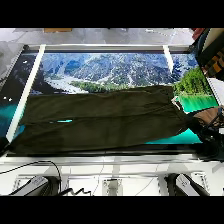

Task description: Fold the clothes and pants, and hang the long-sleeved shirts on hangers.

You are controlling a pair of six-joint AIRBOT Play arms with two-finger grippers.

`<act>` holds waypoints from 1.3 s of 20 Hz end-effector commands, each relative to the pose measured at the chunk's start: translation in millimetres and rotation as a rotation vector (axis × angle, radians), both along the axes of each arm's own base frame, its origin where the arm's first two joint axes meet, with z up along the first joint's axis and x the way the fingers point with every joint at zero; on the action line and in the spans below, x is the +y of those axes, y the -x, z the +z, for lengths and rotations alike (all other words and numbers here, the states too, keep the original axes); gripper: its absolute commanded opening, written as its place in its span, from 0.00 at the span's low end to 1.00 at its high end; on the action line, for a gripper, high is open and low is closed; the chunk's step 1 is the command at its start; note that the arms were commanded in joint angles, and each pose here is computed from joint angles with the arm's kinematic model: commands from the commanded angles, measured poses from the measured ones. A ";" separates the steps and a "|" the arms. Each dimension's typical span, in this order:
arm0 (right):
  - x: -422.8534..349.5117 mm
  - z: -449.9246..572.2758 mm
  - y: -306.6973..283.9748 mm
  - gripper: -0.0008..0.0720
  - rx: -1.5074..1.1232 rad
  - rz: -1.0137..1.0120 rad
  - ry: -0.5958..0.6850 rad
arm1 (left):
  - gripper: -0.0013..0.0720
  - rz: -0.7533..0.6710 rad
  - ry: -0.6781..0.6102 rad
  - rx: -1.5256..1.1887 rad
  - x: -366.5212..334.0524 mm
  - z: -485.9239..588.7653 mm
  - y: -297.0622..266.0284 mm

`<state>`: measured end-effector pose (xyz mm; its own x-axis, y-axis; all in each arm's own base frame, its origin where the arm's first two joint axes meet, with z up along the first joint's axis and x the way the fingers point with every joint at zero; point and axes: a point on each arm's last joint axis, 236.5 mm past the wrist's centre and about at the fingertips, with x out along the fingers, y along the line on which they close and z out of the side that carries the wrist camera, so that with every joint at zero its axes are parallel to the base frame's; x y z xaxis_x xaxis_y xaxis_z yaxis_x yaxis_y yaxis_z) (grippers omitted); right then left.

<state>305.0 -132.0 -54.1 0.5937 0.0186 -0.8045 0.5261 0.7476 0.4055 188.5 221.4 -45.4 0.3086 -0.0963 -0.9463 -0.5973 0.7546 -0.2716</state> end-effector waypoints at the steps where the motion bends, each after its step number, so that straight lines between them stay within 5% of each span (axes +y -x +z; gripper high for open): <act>1: 10.2 22.4 13.9 0.06 0.005 0.080 0.060 | 0.04 -0.015 -0.079 -0.041 24.8 36.2 -12.3; 6: 39.6 49.0 44.8 0.06 0.038 0.166 0.066 | 0.04 -0.030 -0.086 -0.043 25.5 37.9 -12.9; 15: 23.8 139.0 83.6 0.06 -0.081 -0.038 0.282 | 0.04 0.098 -0.142 -0.351 47.5 81.3 -82.4; 21: 14.7 125.1 21.3 0.06 -0.182 -0.178 0.003 | 0.03 0.186 -0.266 -0.516 46.8 114.3 -168.0; 26: -6.9 103.7 -40.6 0.06 -0.143 -0.194 -0.127 | 0.03 0.154 -0.232 -0.488 20.2 93.7 -235.0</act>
